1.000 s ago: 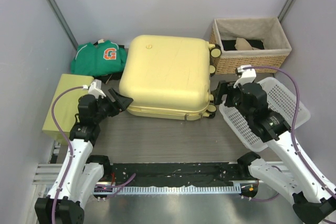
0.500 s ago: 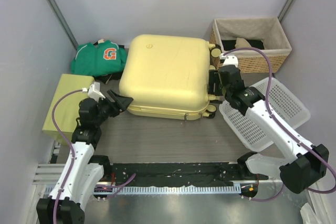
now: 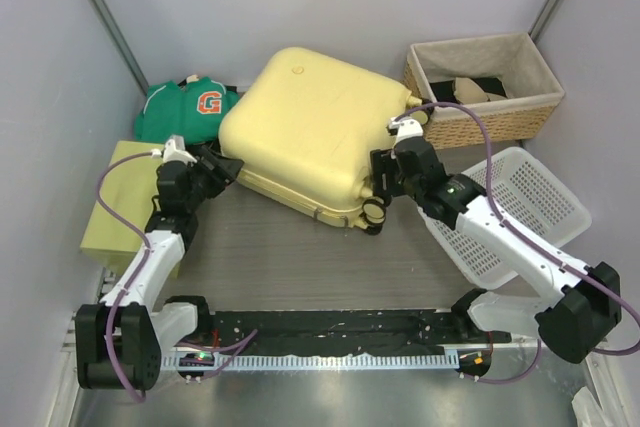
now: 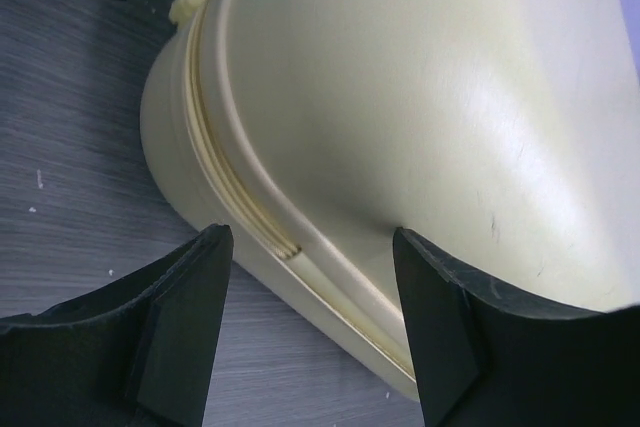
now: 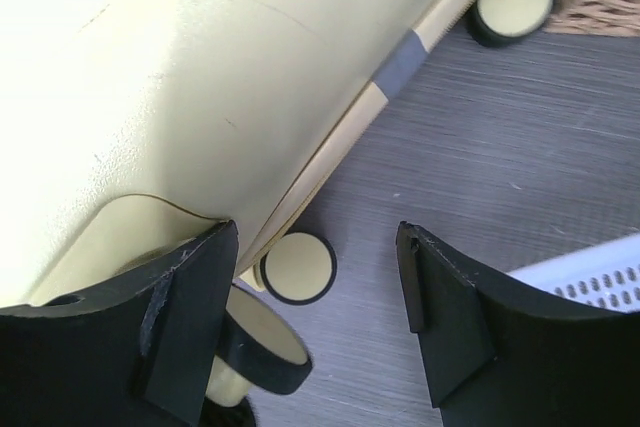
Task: Open, take out, and arrange the luggage
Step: Adjust the luggage at the center of the board.
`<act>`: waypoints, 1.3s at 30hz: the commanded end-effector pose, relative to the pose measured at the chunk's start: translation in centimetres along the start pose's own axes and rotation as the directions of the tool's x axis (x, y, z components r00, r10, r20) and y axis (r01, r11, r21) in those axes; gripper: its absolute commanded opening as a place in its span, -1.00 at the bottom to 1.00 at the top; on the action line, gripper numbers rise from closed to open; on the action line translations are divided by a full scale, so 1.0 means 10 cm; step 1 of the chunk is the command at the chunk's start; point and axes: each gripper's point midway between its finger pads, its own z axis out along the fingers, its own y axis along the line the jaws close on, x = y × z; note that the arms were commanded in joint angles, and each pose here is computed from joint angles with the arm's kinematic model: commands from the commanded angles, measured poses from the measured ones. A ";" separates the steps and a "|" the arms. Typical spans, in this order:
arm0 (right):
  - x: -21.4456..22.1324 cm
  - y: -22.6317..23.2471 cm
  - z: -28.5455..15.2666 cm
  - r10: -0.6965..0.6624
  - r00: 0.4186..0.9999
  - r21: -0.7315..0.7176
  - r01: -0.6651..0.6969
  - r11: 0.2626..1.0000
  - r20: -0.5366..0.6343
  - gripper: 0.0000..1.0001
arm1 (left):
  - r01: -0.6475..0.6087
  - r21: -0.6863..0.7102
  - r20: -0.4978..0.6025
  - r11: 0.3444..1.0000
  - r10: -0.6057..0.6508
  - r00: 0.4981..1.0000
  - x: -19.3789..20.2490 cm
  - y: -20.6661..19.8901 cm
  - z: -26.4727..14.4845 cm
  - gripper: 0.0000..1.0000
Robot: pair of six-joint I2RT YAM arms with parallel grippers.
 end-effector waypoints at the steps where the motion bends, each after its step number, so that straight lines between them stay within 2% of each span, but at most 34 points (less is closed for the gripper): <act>1: 0.76 0.57 -0.02 -0.140 0.964 -0.215 0.090 0.973 -0.228 0.50 | -0.060 -0.051 0.031 0.997 0.061 0.998 -0.13 0.06 0.03 0.39; 4: 0.78 0.78 -0.02 -0.154 0.964 -0.263 0.094 0.960 -0.218 0.51 | -0.061 -0.060 0.050 0.996 0.064 0.997 -0.21 0.04 0.01 0.43; 9: 0.62 1.07 0.00 -0.124 0.978 -0.320 0.065 0.945 -0.168 0.51 | -0.093 -0.104 0.068 0.990 0.101 0.993 -0.27 0.07 -0.12 0.63; 13: 0.47 1.15 0.01 -0.092 0.987 -0.334 0.044 0.941 -0.131 0.50 | -0.087 -0.134 0.051 0.987 0.094 0.994 -0.14 0.18 -0.29 0.72; 17: 0.21 0.97 -0.15 -0.086 0.993 -0.251 0.062 0.966 -0.083 0.59 | -0.078 -0.143 0.014 0.987 0.081 0.997 0.04 0.27 -0.40 0.75; 21: -0.38 0.68 -0.62 -0.031 0.994 -0.171 0.049 0.984 0.103 0.75 | -0.060 -0.202 -0.001 0.978 0.062 0.998 0.11 0.40 -0.45 0.76; 25: -0.74 0.49 -0.77 0.012 0.979 -0.128 0.014 0.992 0.203 0.86 | -0.027 -0.241 -0.025 0.970 0.021 0.999 0.19 0.49 -0.46 0.80; 26: -0.83 0.33 -0.72 0.030 0.977 -0.092 -0.010 0.996 0.213 0.86 | -0.020 -0.244 -0.033 0.970 0.012 0.999 0.22 0.50 -0.45 0.82; 28: -1.01 0.35 -0.60 0.058 0.973 -0.148 -0.025 0.989 0.222 0.87 | -0.010 -0.238 -0.048 0.971 -0.002 0.999 0.25 0.49 -0.44 0.85; 30: -1.26 0.12 -0.47 0.078 0.964 -0.121 -0.048 0.991 0.254 0.88 | -0.012 -0.234 -0.066 0.972 -0.004 0.998 0.28 0.49 -0.42 0.86; 32: -1.41 -0.02 -0.20 0.085 0.964 -0.119 -0.056 0.991 0.251 0.89 | -0.011 -0.233 -0.096 0.972 -0.012 0.995 0.34 0.51 -0.38 0.87; 34: -1.73 -0.10 -0.13 0.092 0.949 -0.131 -0.054 0.990 0.302 0.89 | -0.019 -0.229 -0.109 0.973 -0.007 0.994 0.35 0.51 -0.35 0.87; 35: -1.70 -0.05 0.14 0.087 0.963 -0.170 -0.044 0.984 0.254 0.89 | -0.020 -0.232 -0.124 0.972 -0.009 0.992 0.38 0.53 -0.32 0.87; 36: -1.91 -0.18 0.16 0.094 0.953 -0.162 -0.048 0.986 0.289 0.89 | -0.023 -0.221 -0.117 0.975 -0.003 0.993 0.36 0.51 -0.29 0.87; 39: -2.05 -0.32 0.57 0.091 0.956 -0.183 -0.040 0.982 0.279 0.89 | -0.025 -0.204 -0.107 0.979 0.003 0.994 0.33 0.49 -0.22 0.87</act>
